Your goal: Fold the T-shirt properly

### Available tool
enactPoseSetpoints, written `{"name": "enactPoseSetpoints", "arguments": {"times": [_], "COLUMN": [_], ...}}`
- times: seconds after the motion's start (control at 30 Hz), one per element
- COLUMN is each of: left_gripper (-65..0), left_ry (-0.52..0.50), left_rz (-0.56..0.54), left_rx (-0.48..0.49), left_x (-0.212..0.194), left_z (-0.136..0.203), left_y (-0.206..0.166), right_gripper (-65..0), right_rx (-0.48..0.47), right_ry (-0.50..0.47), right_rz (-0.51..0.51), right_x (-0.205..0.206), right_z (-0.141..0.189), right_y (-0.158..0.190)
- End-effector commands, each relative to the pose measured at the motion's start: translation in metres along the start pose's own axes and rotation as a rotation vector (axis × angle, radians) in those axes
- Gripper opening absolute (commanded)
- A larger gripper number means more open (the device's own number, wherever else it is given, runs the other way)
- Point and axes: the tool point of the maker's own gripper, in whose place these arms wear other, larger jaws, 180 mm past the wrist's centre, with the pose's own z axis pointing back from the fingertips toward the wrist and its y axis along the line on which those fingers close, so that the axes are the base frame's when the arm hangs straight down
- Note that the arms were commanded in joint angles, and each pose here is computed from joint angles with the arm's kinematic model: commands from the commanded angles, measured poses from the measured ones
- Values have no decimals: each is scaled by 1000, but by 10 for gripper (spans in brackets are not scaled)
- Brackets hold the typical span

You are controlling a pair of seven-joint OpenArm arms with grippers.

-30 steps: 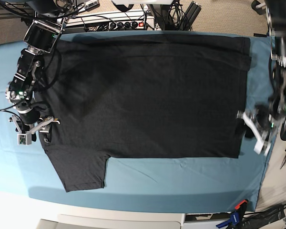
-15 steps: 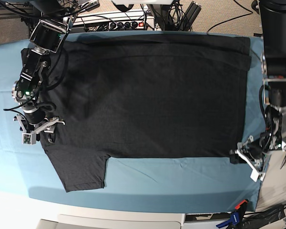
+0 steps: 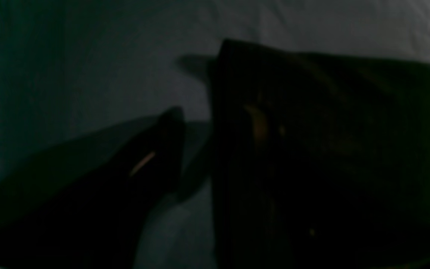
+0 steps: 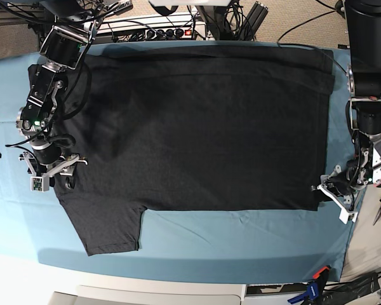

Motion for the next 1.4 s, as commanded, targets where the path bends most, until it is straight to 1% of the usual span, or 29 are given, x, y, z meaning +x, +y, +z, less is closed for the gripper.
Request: {"name": "enactPoseSetpoints", "arguments": {"times": [0.0,0.1,0.2,0.3,0.5,0.63,0.67,0.7,0.77,0.83,0.97,1.03,1.1,1.17,1.23,1.37], "left_gripper": [-397,-397,-397,-397,-397,-397,-407,-432,-527,-650,-650,-650,-650,-650,-650,-650], "left_ry": [-25,-31,-53,-66,-86,-95,-97,-98,-100,-104,-110,-110,-110,-108,-106,-103], "left_rz": [0,14,15,25,9,9,9,9,9,9,11,12,12,12,11,8], "left_rx": [5,-16,-77,-90,-165,-179,-180,-180,-179,-179,-178,-176,-176,-175,-176,-172], "left_x": [14,13,19,24,32,36,37,37,37,38,39,39,39,39,38,38], "left_z": [5,4,5,5,2,0,0,0,0,0,0,0,0,0,0,2], "left_y": [4,-1,-12,-16,-39,-48,-48,-48,-48,-48,-47,-47,-47,-47,-47,-44], "right_gripper": [-312,-312,-312,-312,-312,-312,-312,-312,-312,-312,-312,-314,-322,-337,-337,-337], "right_rx": [-11,-11,-11,-11,-10,-11,-11,-11,-11,-11,-12,-22,-70,-138,-162,-130], "right_ry": [-72,-72,-72,-72,-72,-70,-69,-69,-70,-72,-93,-128,-147,-151,-140,-97], "right_rz": [3,3,3,3,3,3,3,3,3,3,4,4,16,13,-33,-164], "right_x": [24,24,24,24,24,23,23,23,23,23,28,36,45,55,58,52], "right_z": [1,1,1,1,1,1,1,1,1,1,2,2,1,-3,-16,-57], "right_y": [-6,-6,-6,-6,-6,-6,-6,-6,-6,-6,-7,-9,-17,-31,-41,-42]}}
